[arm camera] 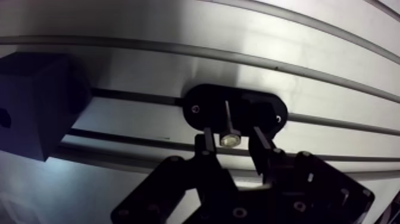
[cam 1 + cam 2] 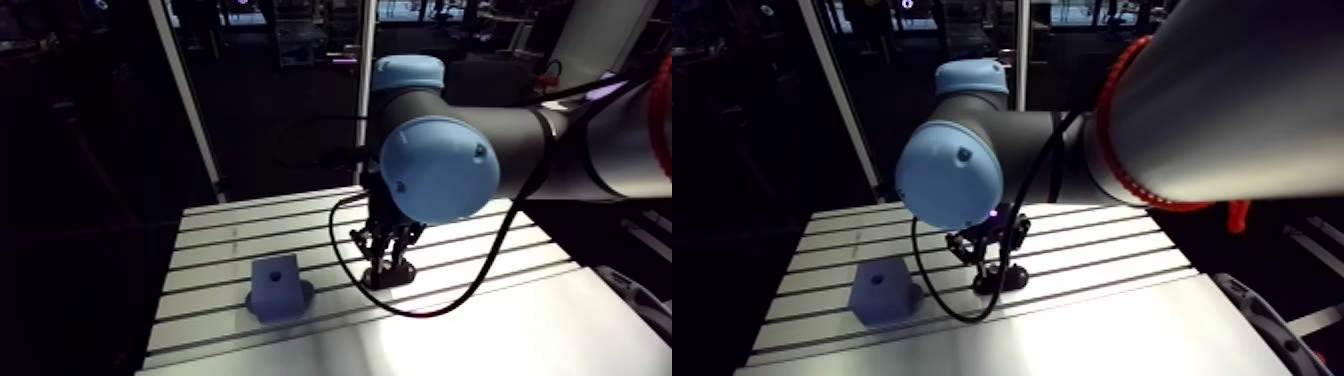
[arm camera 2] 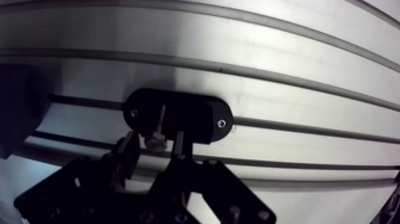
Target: Pick up the M10 bolt and insert it into the hex recess until seated.
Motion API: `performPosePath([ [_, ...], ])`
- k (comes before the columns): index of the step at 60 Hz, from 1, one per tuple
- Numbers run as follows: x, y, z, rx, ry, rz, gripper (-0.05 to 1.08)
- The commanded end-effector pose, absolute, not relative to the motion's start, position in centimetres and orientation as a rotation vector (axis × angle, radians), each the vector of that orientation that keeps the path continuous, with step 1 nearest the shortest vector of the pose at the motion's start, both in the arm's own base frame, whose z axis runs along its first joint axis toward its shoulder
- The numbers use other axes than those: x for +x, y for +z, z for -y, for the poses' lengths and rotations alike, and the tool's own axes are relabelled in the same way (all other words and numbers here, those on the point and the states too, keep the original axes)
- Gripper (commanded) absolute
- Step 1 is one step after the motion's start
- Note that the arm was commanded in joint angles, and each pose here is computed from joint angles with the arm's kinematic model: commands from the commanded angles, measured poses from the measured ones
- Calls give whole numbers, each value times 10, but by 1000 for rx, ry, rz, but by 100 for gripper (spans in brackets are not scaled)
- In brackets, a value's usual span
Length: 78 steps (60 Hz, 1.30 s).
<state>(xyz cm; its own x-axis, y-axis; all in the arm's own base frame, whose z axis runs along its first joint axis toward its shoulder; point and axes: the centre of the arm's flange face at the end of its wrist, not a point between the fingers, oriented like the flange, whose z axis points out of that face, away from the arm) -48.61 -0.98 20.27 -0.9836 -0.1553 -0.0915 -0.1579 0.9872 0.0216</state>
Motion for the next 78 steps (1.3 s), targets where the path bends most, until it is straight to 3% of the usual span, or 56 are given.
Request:
performPosePath([
  [1,-486,203,10,-243,44,-3042,57],
  [78,-486,203,10,-243,44,-3042,68],
])
